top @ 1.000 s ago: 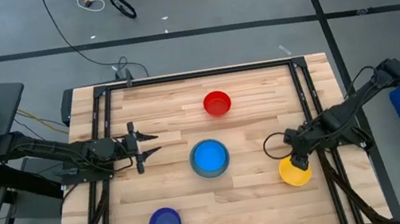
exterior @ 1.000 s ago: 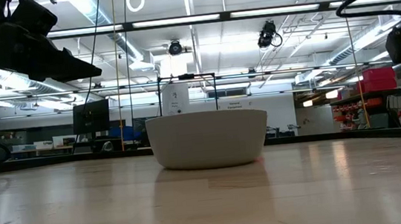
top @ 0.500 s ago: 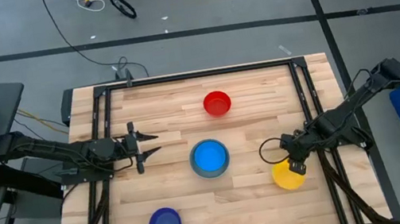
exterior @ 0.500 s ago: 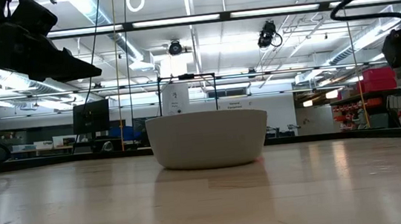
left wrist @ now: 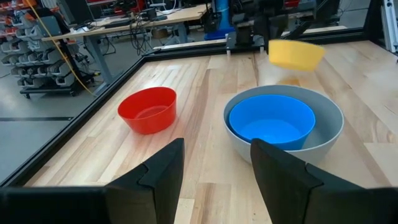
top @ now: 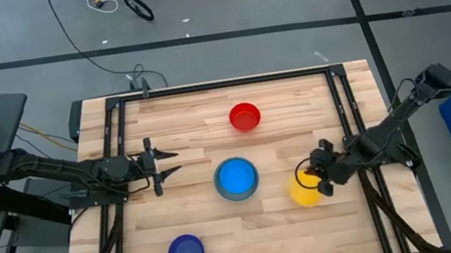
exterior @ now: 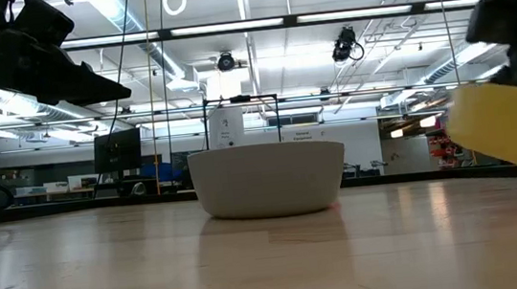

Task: Nest bowls inside each other
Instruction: Stack the yellow bowl on the light blue bowl

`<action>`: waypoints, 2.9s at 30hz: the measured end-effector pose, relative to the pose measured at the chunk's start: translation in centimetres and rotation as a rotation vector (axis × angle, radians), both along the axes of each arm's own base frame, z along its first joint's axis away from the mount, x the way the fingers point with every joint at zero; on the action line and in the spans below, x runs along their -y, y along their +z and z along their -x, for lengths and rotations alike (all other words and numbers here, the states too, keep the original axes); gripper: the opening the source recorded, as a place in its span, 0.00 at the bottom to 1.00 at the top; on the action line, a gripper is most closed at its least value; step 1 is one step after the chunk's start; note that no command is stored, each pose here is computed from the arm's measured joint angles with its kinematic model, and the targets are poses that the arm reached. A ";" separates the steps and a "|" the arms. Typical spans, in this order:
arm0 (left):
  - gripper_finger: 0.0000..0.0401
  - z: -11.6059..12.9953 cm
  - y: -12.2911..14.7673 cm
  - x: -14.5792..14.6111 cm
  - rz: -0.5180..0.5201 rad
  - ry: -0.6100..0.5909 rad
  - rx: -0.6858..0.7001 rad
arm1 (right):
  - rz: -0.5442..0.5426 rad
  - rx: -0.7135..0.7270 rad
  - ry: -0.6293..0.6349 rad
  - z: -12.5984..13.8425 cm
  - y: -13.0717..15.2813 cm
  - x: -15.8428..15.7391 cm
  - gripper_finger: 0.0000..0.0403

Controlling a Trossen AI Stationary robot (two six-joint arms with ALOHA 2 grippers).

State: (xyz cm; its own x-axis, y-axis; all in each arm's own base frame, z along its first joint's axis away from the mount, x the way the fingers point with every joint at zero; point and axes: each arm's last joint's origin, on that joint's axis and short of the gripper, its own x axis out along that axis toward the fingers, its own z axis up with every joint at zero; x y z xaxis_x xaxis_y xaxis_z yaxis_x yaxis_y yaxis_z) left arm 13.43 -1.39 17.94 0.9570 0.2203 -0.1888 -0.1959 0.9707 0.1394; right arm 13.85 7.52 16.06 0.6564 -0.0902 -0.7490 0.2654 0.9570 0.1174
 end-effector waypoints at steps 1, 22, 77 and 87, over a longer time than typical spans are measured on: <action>0.48 0.0 0.0 0.0 0.000 0.000 0.000 | 0.030 0.036 0.002 -0.2 0.2 -0.1 0.00; 0.48 0.0 0.0 0.0 -0.004 -0.001 -0.001 | 0.506 0.654 -0.007 -2.0 2.1 0.4 0.00; 0.48 -0.3 -0.3 0.1 0.004 0.003 -0.026 | 0.498 0.989 0.304 1.3 2.1 1.6 0.00; 0.48 -0.3 -0.3 0.1 0.001 0.002 -0.027 | 0.453 1.043 0.328 -1.4 1.5 4.8 0.00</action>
